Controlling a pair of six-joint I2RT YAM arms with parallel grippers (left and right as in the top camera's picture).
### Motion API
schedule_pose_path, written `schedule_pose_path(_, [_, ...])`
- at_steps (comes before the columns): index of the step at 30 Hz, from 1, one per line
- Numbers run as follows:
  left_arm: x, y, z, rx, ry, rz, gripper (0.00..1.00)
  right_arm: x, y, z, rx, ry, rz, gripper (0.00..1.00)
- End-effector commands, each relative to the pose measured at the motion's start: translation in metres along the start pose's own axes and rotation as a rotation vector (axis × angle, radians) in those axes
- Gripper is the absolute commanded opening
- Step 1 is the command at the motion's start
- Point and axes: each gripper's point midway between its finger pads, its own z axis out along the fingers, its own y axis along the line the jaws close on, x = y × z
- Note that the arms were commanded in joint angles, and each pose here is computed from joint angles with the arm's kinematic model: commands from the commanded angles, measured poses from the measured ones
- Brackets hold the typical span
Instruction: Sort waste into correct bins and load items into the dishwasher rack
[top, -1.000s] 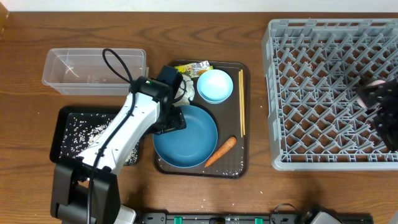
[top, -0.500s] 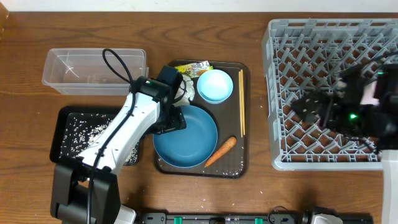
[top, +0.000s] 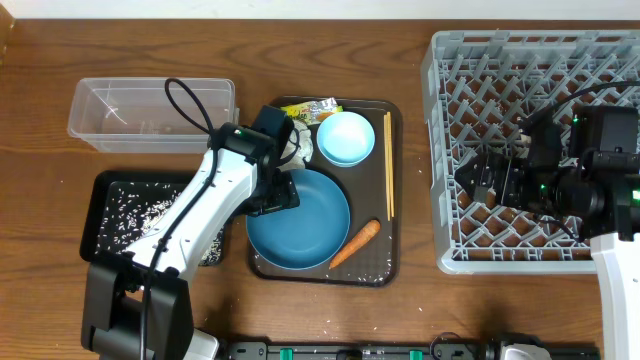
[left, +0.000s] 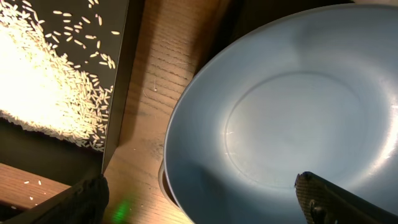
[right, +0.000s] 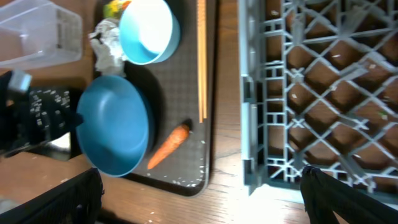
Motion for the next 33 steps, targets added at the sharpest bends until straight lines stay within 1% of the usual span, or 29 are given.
schedule_pose_path(1, [-0.001,0.004,-0.002,-0.013,-0.015,0.009,0.98,0.000,-0.008,0.001,0.050,-0.006,-0.019,0.99])
schedule_pose_path(24, [-0.003,0.002,-0.002,-0.007,-0.021,0.002,0.98,0.000,-0.008,0.001,0.050,-0.006,-0.019,0.99])
schedule_pose_path(25, [-0.003,-0.001,-0.002,0.011,-0.020,-0.015,0.98,0.000,-0.008,0.001,0.051,-0.006,-0.019,0.99])
schedule_pose_path(27, [0.010,-0.016,-0.003,0.097,0.058,-0.044,0.98,0.000,-0.008,0.001,0.051,-0.006,-0.019,0.99])
schedule_pose_path(30, [0.029,-0.040,-0.009,0.234,0.170,-0.043,0.98,0.000,-0.008,0.001,0.051,-0.006,-0.019,0.99])
schedule_pose_path(33, [0.039,-0.046,-0.009,0.241,0.193,-0.017,0.98,0.000,-0.008,0.001,0.050,-0.005,-0.018,0.99])
